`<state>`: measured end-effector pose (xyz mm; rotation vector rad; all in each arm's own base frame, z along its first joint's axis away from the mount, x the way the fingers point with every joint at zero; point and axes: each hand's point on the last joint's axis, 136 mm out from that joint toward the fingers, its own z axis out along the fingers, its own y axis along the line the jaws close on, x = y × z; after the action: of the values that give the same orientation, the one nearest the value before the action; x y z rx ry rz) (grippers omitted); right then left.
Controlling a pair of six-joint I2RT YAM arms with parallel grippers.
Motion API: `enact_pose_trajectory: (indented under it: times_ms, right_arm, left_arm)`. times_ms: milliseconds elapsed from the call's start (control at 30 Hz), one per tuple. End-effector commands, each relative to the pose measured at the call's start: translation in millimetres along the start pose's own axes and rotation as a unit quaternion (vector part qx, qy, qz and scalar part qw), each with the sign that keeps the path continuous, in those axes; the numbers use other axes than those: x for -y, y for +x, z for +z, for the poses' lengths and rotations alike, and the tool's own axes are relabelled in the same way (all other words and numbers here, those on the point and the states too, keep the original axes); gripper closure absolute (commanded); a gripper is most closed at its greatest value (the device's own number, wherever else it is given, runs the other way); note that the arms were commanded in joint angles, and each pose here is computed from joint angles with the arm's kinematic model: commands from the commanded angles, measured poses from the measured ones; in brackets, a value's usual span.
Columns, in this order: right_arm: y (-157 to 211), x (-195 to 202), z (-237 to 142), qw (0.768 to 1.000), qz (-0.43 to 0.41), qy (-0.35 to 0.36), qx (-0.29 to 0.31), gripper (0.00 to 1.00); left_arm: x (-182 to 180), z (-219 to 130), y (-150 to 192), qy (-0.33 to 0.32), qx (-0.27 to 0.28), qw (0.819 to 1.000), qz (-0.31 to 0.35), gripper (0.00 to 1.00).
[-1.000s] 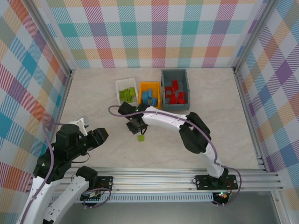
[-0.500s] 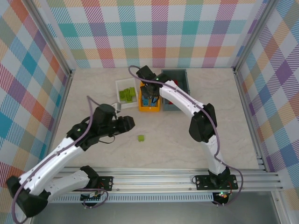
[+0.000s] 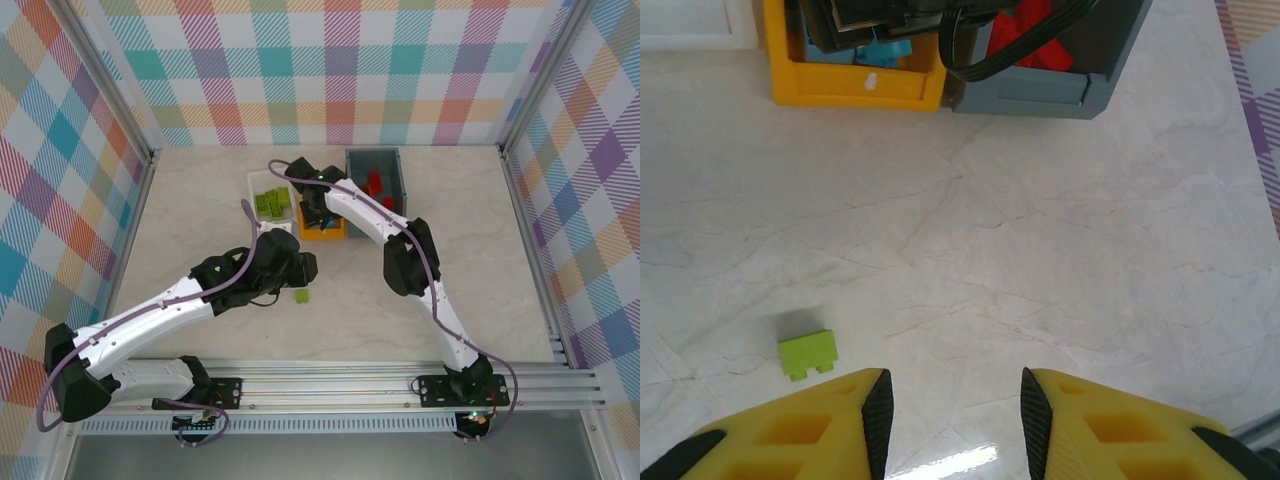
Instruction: Sort the legos into containers by color
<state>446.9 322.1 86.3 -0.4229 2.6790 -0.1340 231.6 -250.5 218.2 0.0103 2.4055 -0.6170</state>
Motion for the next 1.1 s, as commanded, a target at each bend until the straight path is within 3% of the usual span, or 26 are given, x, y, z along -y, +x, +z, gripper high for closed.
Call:
enact_pose_trajectory:
  times_ms: [0, 300, 467, 600, 767, 933, 1067]
  right_arm:
    - [-15.7, 6.7, -19.7, 1.0, 0.007, 0.0, 0.023, 0.43]
    - [-42.3, 8.0, -104.8, 0.994, 0.013, -0.042, 0.101, 0.46]
    - [-29.7, 23.8, -161.7, 0.985, 0.035, -0.081, 0.146, 0.46]
    - [11.1, 36.9, -198.3, 0.976, 0.044, -0.133, 0.167, 0.43]
    - [82.9, 29.6, -220.5, 0.959, 0.028, -0.241, 0.144, 0.36]
    - [141.2, 28.8, -234.8, 0.941, 0.03, -0.314, 0.123, 0.33]
    - [173.0, 37.7, -237.9, 0.936, 0.05, -0.329, 0.117, 0.33]
  left_arm:
    - [7.7, -8.1, -10.9, -0.002, 0.024, 1.0, 0.016, 0.59]
    - [-20.1, 3.8, 16.7, -0.061, -0.025, 0.997, 0.041, 0.52]
    - [-33.8, 27.4, 45.2, -0.102, -0.083, 0.991, 0.023, 0.39]
    - [-43.7, 50.8, 62.8, -0.134, -0.107, 0.985, 0.0, 0.33]
    - [-54.3, 78.9, 82.4, -0.169, -0.136, 0.976, -0.014, 0.27]
    - [-62.6, 105.6, 96.7, -0.194, -0.163, 0.967, -0.013, 0.27]
    - [-71.8, 118.5, 102.4, -0.217, -0.167, 0.962, -0.004, 0.29]
